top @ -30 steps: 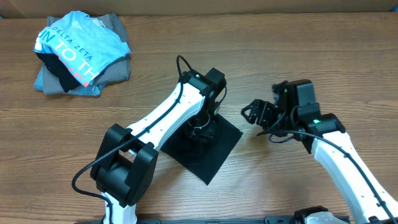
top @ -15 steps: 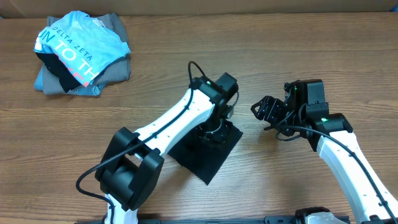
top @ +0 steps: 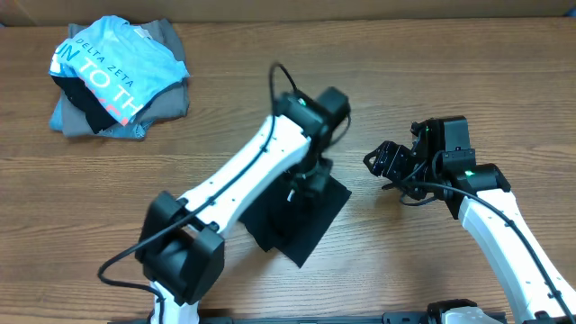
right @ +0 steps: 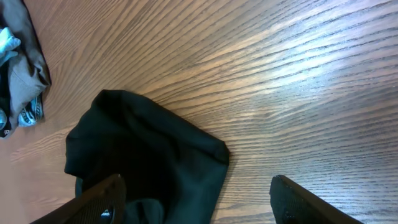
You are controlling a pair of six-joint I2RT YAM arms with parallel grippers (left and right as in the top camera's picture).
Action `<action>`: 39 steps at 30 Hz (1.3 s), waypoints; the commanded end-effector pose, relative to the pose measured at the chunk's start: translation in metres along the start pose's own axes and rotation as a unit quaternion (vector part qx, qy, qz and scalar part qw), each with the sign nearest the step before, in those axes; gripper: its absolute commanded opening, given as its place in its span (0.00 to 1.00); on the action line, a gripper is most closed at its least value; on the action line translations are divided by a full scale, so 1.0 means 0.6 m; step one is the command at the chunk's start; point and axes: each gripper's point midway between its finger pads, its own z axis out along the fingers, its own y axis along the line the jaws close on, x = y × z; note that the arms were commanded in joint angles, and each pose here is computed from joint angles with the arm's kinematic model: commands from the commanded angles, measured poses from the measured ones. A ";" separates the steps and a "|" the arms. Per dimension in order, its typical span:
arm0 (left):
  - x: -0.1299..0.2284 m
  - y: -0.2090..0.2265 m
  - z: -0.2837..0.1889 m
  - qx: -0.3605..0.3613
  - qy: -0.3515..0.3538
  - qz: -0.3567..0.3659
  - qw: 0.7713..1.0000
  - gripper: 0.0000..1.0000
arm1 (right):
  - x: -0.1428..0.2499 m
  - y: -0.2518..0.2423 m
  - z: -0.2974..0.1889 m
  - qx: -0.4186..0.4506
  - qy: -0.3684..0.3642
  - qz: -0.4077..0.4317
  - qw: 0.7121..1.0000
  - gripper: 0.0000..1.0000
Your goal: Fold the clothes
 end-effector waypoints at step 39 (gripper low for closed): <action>-0.050 0.060 -0.067 -0.094 -0.037 0.044 0.994 0.37 | 0.049 0.047 -0.010 -0.087 0.063 -0.131 0.986 0.85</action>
